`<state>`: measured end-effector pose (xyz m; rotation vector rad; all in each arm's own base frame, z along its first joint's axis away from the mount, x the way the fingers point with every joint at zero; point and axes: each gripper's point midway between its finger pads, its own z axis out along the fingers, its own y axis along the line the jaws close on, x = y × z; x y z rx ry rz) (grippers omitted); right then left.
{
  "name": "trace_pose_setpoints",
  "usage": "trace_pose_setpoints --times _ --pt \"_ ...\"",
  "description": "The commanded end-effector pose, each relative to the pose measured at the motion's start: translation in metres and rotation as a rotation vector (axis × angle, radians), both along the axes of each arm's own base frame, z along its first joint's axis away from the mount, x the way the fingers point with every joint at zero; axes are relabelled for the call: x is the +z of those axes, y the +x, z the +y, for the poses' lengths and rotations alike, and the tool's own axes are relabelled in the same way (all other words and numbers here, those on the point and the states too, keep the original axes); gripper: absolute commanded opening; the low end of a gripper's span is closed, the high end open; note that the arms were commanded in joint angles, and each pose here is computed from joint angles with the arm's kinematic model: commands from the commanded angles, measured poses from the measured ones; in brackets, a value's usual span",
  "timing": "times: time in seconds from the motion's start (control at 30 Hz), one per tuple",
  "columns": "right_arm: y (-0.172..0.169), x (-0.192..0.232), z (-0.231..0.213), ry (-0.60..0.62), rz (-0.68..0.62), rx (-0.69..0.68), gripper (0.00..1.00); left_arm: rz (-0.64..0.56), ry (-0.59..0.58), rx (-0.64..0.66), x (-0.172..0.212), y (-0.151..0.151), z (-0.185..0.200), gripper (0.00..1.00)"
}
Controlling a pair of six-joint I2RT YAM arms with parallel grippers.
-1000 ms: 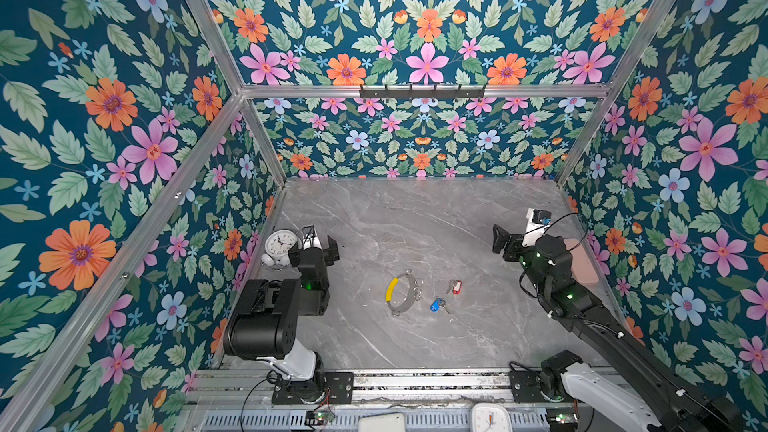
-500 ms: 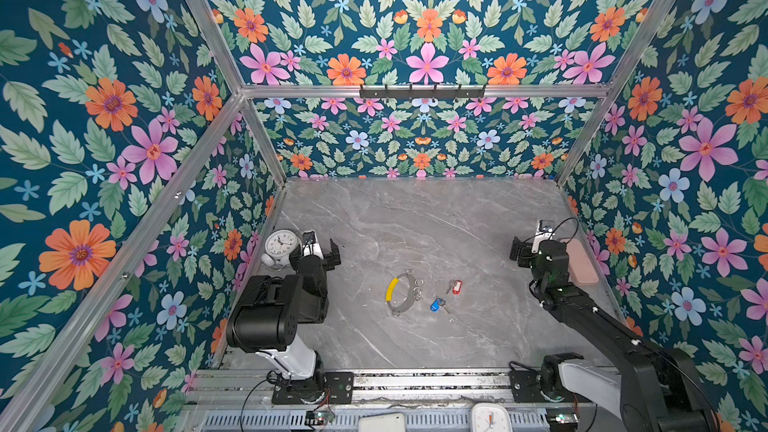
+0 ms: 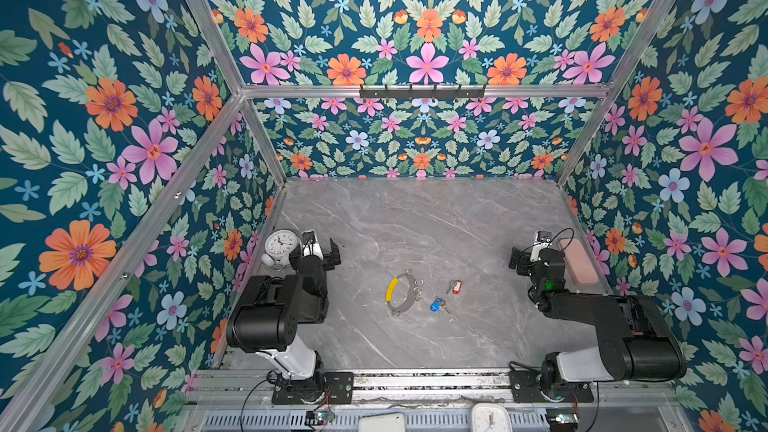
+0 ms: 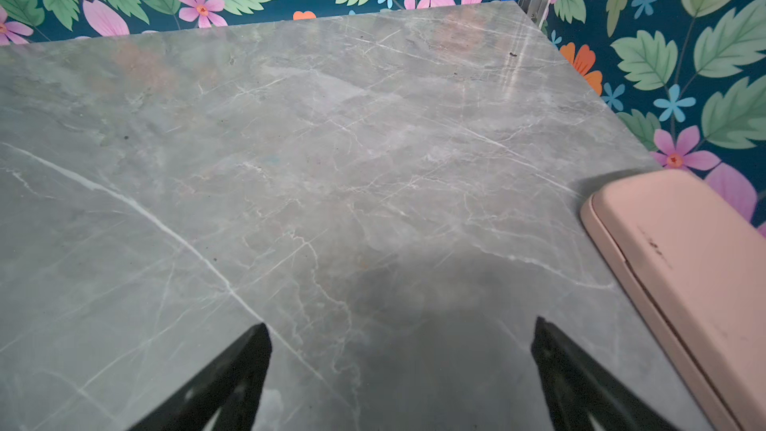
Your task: Remove the keys from the keyring
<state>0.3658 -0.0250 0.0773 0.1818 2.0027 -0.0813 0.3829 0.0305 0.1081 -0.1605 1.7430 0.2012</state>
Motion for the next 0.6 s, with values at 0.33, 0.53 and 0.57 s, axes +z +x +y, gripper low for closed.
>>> trace_pose_setpoints --times 0.33,0.53,0.57 --pt "0.0091 0.0200 0.0036 0.023 -0.105 0.015 0.99 -0.033 -0.007 -0.001 0.0073 0.0013 -0.0002 1.00" --pt "0.0090 0.0199 0.0037 0.022 -0.105 0.015 0.99 -0.034 -0.007 -0.001 0.0080 0.0018 -0.0001 1.00" --pt "0.0090 0.0196 0.0035 0.022 -0.104 0.015 0.99 -0.030 -0.007 -0.001 0.0067 0.0015 -0.0002 1.00"
